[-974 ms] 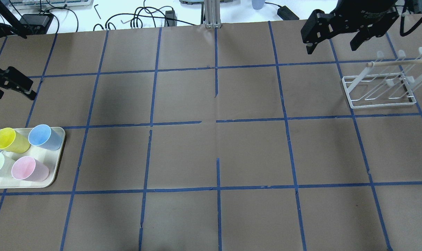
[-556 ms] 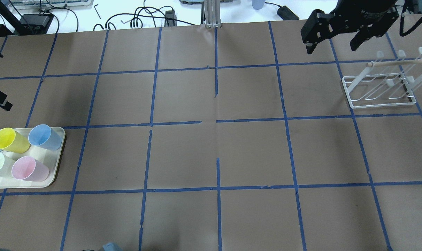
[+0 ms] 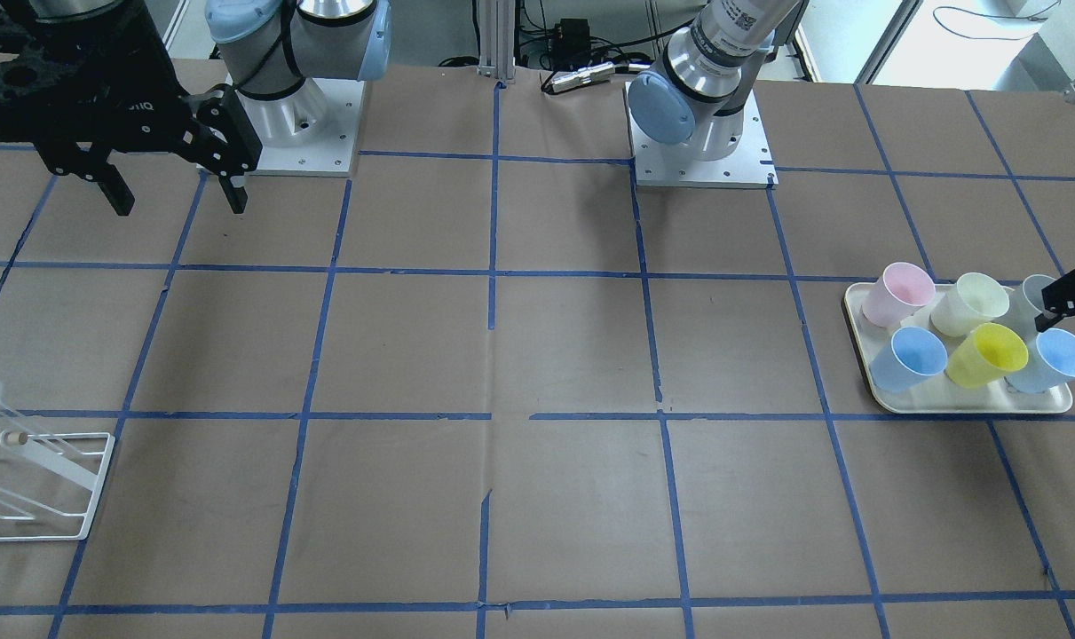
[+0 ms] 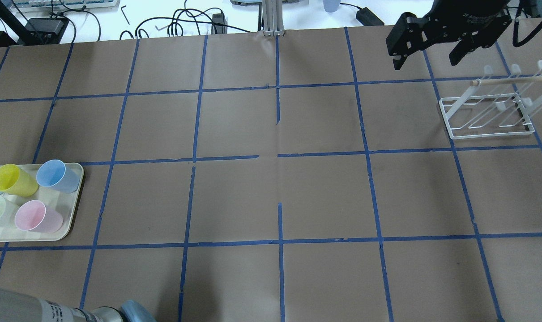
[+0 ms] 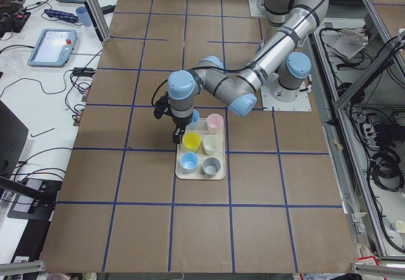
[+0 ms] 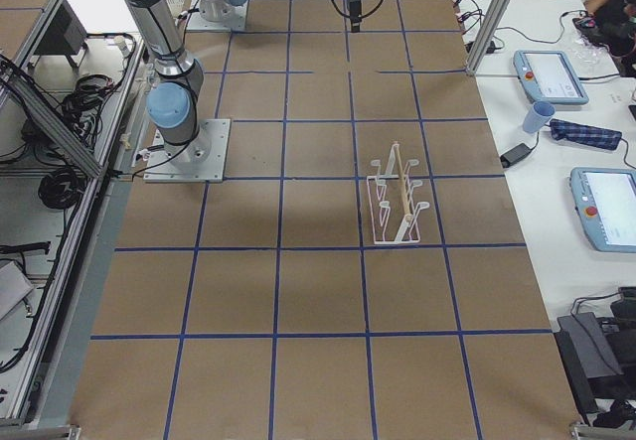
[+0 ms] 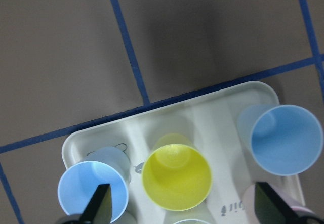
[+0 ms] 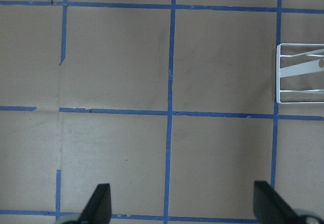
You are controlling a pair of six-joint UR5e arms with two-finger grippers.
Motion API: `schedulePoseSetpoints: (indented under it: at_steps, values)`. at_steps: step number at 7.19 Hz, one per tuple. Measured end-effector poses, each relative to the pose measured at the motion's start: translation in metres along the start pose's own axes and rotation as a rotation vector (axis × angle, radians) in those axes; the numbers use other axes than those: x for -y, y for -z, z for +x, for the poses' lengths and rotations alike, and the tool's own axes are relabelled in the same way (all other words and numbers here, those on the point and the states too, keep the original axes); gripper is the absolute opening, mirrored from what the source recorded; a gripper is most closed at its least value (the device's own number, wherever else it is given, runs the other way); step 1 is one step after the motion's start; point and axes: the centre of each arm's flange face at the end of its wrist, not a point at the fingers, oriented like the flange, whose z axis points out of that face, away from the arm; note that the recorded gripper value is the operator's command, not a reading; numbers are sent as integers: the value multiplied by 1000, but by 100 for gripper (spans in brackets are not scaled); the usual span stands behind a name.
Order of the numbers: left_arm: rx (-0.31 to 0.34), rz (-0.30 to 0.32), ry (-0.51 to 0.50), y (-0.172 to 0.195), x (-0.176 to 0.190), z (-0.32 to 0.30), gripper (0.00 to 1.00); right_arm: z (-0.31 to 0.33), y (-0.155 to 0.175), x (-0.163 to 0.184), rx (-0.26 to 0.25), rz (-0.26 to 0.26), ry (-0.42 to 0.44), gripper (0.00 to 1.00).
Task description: Transfer IKEA cup to right arm and place on rack
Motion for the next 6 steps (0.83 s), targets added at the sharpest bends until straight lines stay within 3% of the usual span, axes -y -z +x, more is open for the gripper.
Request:
schedulePoseSetpoints:
  at_steps: [2, 6]
  values:
    - [8, 20, -15, -21, -16, -53, 100, 0, 0, 0, 0, -1, 0, 100]
    - [-67, 8, -4, -87, -43, -99, 96, 0, -1, 0, 0, -1, 0, 100]
